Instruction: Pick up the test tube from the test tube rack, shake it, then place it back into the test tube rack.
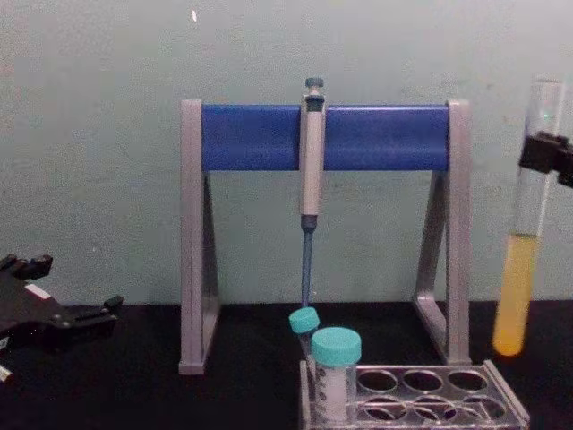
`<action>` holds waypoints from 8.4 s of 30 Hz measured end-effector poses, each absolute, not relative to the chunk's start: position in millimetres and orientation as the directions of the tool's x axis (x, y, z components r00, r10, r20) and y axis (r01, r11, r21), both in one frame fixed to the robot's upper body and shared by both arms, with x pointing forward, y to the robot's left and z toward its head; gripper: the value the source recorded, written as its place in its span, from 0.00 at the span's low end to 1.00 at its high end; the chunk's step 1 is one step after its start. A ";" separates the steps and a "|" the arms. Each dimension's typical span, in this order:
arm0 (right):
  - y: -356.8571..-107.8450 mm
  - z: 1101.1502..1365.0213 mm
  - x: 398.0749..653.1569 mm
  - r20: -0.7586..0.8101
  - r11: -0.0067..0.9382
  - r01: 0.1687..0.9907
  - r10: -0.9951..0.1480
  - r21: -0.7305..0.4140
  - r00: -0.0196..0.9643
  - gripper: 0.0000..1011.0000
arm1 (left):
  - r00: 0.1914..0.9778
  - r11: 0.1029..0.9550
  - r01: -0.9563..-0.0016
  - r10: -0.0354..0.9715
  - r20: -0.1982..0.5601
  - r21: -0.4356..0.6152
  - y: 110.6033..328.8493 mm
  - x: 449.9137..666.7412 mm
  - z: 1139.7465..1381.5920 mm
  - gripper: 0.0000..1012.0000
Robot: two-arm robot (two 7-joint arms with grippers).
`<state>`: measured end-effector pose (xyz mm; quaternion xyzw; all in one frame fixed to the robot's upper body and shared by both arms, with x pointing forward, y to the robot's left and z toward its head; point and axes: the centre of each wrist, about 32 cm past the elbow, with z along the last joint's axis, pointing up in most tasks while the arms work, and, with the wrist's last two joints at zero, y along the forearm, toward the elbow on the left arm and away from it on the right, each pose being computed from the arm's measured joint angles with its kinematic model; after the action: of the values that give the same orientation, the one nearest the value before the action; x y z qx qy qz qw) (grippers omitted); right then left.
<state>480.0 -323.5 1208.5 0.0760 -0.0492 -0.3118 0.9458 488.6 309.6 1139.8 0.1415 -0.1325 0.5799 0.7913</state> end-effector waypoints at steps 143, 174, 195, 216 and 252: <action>-287.3 1165.9 548.0 0.007 0.846 0.532 -0.533 0.033 0.846 0.22 | 0.292 0.287 -0.955 0.880 0.374 0.070 309.7 488.6 1139.8 0.99; -286.4 1157.0 550.2 -0.015 0.848 0.530 -0.530 -0.003 0.848 0.22 | 0.292 0.287 -0.955 0.880 0.374 0.070 309.7 488.6 1139.8 0.99; -285.9 1154.9 550.6 -0.012 0.844 0.536 -0.537 -0.019 0.844 0.22 | 0.292 0.287 -0.955 0.880 0.374 0.070 309.6 488.6 1139.8 0.99; -286.1 1155.0 550.5 -0.013 0.844 0.536 -0.536 -0.017 0.844 0.22 | 0.292 0.287 -0.955 0.880 0.374 0.070 309.7 488.6 1139.8 0.99; -286.3 1154.8 550.5 -0.015 0.844 0.535 -0.536 -0.016 0.844 0.99 | 0.292 0.287 -0.955 0.880 0.374 0.070 309.7 488.6 1139.8 0.99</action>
<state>550.5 -286.3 1154.8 -0.0057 0.0093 -0.2789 0.9603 488.6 309.7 1139.8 0.1415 -0.1324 0.5799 0.7913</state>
